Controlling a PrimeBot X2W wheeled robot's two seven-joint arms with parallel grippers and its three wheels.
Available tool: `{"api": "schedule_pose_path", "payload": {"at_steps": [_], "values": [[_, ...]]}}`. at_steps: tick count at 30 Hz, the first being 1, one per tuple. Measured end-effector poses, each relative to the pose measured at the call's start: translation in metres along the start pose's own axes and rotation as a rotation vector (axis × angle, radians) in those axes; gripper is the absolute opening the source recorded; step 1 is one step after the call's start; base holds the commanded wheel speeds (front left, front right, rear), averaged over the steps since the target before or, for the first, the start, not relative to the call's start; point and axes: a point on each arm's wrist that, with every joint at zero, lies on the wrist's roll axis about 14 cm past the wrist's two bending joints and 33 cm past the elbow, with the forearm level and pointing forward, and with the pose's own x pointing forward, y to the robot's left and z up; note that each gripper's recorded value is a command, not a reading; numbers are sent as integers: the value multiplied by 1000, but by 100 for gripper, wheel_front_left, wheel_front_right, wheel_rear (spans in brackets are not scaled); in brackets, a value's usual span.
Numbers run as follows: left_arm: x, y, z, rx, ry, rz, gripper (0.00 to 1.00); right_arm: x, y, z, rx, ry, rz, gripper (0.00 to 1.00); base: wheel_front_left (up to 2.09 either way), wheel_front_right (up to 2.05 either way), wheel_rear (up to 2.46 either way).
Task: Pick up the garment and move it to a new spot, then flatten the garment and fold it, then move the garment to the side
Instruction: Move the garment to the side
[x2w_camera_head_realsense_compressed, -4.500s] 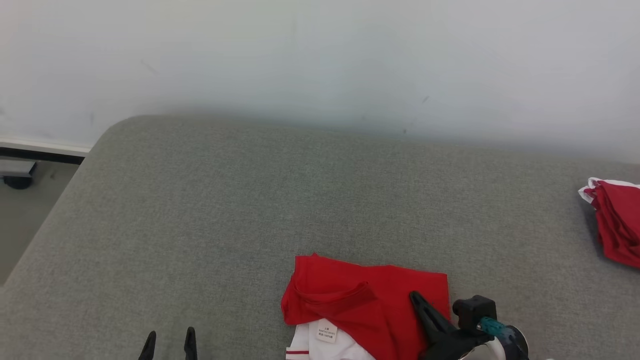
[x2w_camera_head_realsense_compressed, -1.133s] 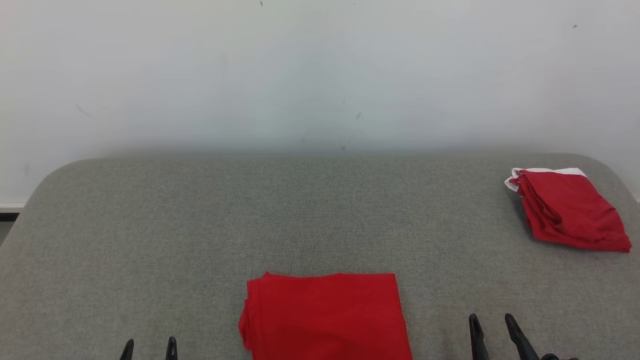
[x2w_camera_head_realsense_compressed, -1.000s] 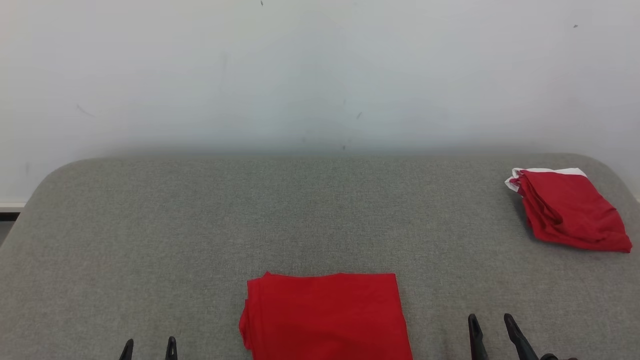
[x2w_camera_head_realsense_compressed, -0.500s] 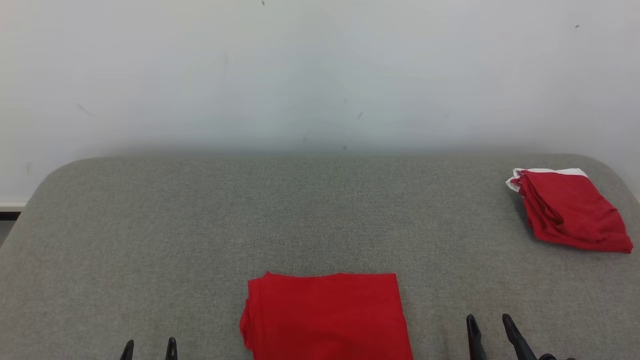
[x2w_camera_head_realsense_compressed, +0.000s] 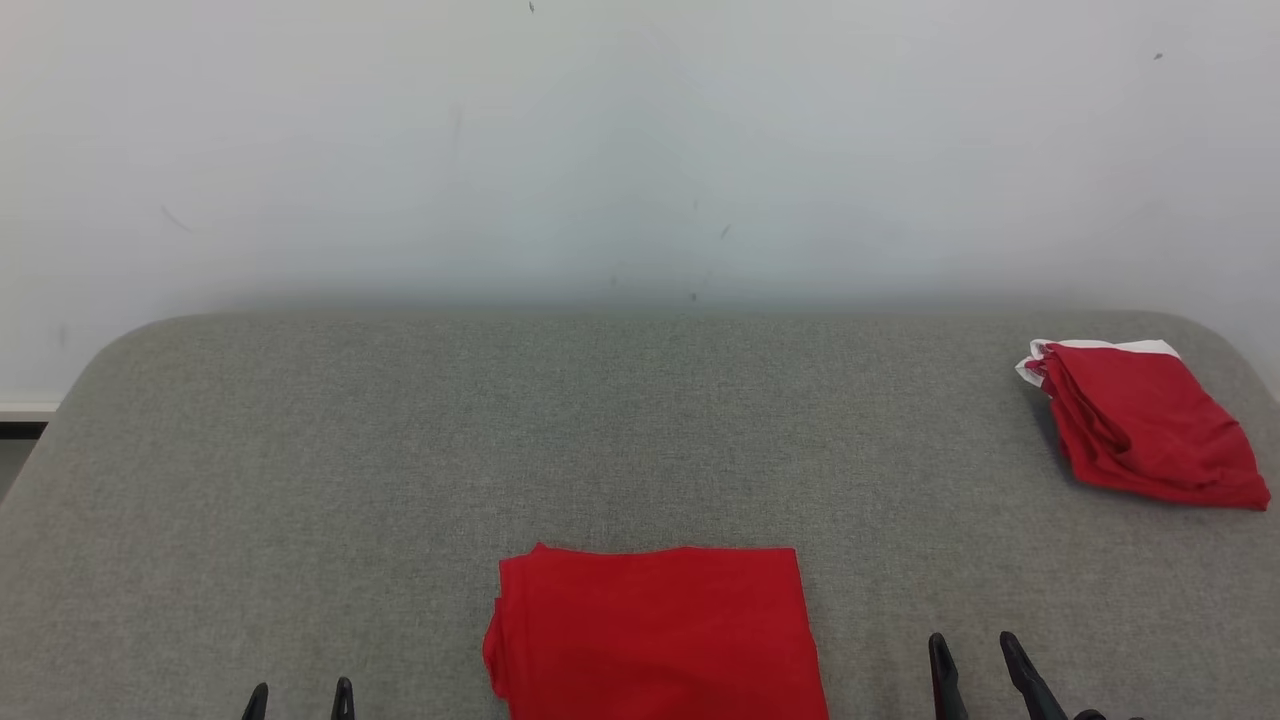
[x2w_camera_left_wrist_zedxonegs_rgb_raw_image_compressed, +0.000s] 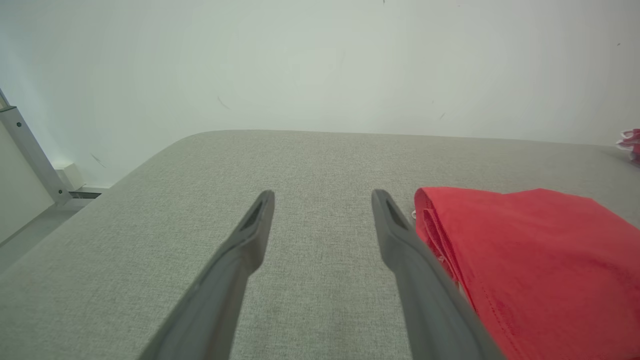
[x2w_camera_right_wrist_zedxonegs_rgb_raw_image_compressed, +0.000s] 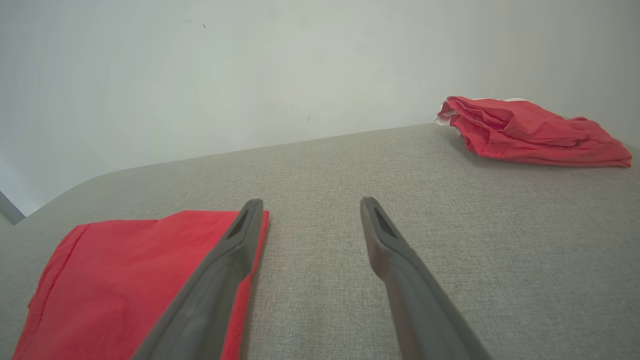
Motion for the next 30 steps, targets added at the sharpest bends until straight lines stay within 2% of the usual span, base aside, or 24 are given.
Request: {"api": "schedule_pose_path", "payload": {"at_steps": [10, 19, 30], "values": [[-2, 3, -1, -3, 4, 11, 100, 19, 24, -6, 13, 23, 75, 100, 0, 0, 0], [-4, 5, -4, -5, 12, 24, 100, 55, 54, -52, 14, 208, 170, 100, 0, 0, 0], [-13, 17, -5, -12, 16, 66, 100, 56, 64, -93, 28, 378, 189, 100, 0, 0, 0]]}}
